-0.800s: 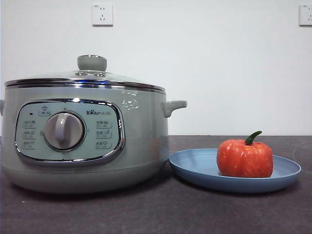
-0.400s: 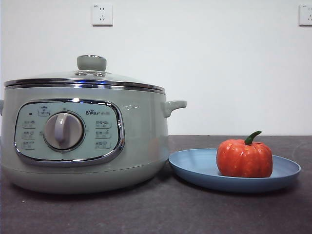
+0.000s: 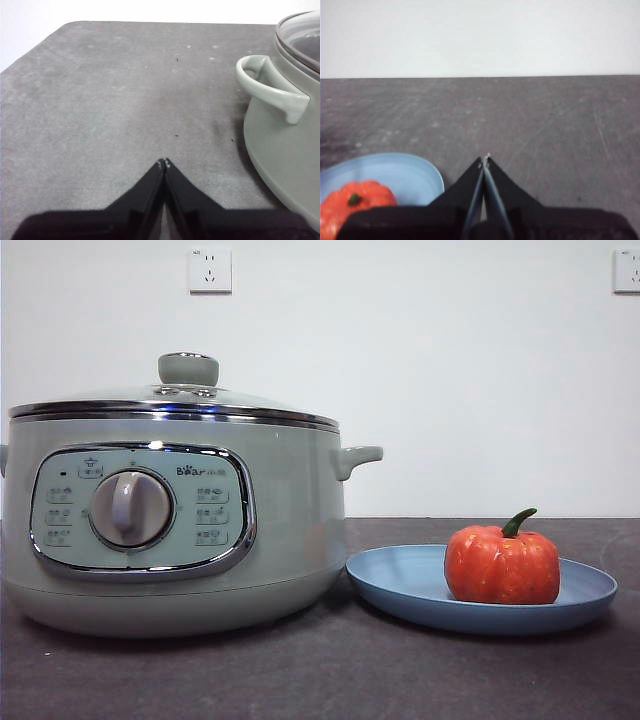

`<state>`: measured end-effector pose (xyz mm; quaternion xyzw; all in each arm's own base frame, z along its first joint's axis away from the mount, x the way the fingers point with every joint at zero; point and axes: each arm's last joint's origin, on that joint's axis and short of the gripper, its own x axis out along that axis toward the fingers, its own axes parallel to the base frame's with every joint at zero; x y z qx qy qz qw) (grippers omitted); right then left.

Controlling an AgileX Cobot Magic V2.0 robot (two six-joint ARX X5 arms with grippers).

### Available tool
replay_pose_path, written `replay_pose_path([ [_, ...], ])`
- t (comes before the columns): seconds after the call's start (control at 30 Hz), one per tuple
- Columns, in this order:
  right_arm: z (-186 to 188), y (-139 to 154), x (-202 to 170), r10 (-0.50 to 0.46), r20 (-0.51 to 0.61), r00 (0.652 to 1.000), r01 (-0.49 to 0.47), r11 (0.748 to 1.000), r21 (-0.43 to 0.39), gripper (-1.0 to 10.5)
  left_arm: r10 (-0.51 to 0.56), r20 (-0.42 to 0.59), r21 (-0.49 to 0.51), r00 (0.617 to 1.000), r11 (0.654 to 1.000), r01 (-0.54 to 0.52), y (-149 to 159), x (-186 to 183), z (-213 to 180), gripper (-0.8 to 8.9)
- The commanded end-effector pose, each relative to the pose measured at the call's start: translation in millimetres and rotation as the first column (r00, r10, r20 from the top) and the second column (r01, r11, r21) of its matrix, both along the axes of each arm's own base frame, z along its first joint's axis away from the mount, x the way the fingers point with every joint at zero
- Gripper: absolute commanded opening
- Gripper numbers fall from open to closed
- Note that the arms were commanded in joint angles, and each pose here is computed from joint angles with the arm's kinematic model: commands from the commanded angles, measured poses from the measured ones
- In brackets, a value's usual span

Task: Take the pumpkin out from the steamer,put the pumpkin in the blue plate,close the lid

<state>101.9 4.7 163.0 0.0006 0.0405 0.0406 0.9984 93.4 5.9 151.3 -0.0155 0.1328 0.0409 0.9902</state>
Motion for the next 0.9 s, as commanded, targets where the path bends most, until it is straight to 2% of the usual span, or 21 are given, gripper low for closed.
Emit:
replay_pose_path([
  [0.03,-10.9,-0.3,-1.5,-0.01,-0.07,0.997,0.011,1.0,0.025,0.0,0.004,-0.01,-0.007,1.0,1.0,-0.004,0.2,0.5,-4.9,-0.03],
  [0.13,-18.3,-0.3,-3.5,-0.008,-0.147,0.989,0.012,0.999,0.029,0.0,0.004,-0.011,-0.007,1.0,1.0,-0.004,0.2,0.5,-5.0,-0.03],
  [0.23,-19.7,0.1,-3.3,0.0,-0.175,0.984,0.005,1.0,0.029,0.0,0.004,-0.01,-0.007,1.0,1.0,-0.004,0.2,0.5,-5.0,-0.03],
  [0.9,-20.7,0.0,-2.7,-0.005,-0.189,0.982,0.01,1.0,0.027,0.0,0.004,-0.01,-0.007,1.0,1.0,-0.004,0.2,0.5,-5.0,-0.03],
])
